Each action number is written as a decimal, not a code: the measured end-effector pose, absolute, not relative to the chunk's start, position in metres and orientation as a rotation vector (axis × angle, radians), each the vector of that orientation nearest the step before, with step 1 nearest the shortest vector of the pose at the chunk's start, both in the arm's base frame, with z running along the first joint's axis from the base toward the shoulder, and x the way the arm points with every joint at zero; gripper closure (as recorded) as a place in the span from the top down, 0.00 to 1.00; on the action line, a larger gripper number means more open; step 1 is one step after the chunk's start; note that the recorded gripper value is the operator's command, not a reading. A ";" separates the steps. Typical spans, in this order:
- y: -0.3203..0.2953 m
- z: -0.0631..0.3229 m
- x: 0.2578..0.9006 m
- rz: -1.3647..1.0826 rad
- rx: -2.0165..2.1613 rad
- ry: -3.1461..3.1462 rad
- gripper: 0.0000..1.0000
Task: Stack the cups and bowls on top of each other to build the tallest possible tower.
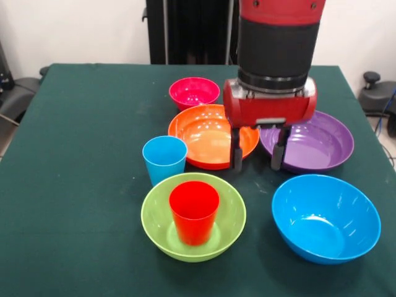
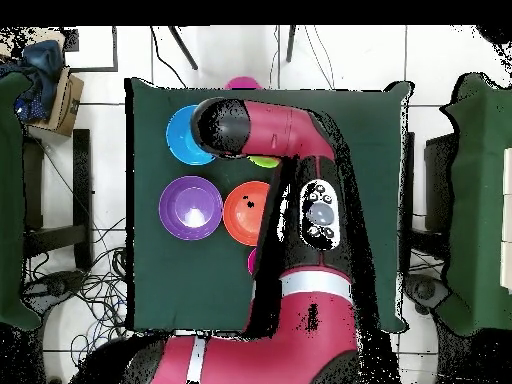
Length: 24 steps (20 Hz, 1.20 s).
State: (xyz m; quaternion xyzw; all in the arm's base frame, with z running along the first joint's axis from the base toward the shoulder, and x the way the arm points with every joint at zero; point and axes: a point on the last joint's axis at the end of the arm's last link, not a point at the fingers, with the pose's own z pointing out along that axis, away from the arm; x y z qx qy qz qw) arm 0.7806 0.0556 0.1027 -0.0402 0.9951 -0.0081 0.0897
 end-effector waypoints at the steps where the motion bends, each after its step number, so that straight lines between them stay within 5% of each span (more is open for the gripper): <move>1: 0.054 0.097 0.781 -0.033 -0.120 2.959 1.00; 13: 0.044 0.043 0.774 -0.125 -0.135 2.961 1.00; 24: 0.045 0.056 0.777 -0.138 -0.140 2.943 1.00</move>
